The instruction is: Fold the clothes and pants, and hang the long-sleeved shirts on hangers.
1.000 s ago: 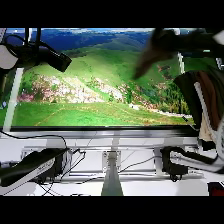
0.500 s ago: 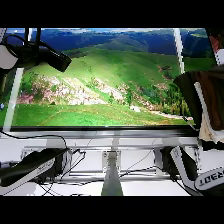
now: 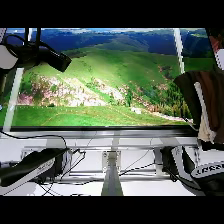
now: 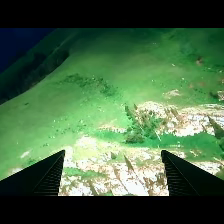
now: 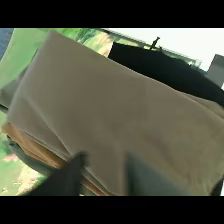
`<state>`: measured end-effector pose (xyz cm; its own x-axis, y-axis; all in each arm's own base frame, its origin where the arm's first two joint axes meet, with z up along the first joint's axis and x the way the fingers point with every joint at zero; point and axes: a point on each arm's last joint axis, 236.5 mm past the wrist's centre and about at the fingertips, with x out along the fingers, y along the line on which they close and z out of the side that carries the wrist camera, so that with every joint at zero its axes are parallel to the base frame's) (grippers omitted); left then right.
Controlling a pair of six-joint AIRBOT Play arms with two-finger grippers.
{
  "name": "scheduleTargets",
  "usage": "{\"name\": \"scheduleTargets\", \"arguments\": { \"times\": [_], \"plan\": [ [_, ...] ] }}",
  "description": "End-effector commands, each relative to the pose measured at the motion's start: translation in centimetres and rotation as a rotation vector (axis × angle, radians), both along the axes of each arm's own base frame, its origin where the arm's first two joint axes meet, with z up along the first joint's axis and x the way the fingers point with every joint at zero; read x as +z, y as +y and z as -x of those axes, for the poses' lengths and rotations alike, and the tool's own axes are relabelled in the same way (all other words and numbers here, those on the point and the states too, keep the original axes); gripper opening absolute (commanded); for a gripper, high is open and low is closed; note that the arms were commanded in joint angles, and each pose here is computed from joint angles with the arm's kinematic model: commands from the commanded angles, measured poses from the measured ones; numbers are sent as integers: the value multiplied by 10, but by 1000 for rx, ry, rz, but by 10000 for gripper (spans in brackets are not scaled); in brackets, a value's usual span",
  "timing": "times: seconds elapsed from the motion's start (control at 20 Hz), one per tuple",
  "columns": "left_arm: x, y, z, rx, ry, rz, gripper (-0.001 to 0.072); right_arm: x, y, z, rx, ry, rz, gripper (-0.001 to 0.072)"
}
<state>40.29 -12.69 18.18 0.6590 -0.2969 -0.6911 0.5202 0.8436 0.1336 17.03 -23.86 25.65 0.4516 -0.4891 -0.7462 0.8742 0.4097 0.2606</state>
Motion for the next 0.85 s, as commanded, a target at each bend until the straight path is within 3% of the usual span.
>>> {"name": "scheduleTargets", "arguments": {
  "times": [0.0, 0.05, 0.3, 0.55, 0.7, 0.8],
  "plan": [
    [1, 1, 0, 1, -2, 0, 687, 6, 8, -21, 63, -56, -2, 96],
    [1, 0, 0, 1, -2, 0, 687, 10, 17, -37, 127, -81, 5, 15],
    [1, 0, 0, 1, -2, 0, 687, 27, 133, -127, 659, -167, 43, 14],
    [1, 0, 0, 1, -2, 0, 687, 20, 280, -139, 1290, -85, 197, 14],
    [1, 0, 0, 1, -2, 0, 687, 14, 299, -136, 1377, -8, 313, 14],
    [1, 0, 0, 1, -2, 0, 687, 13, 302, -135, 1390, -4, 324, 14]
  ]
}}
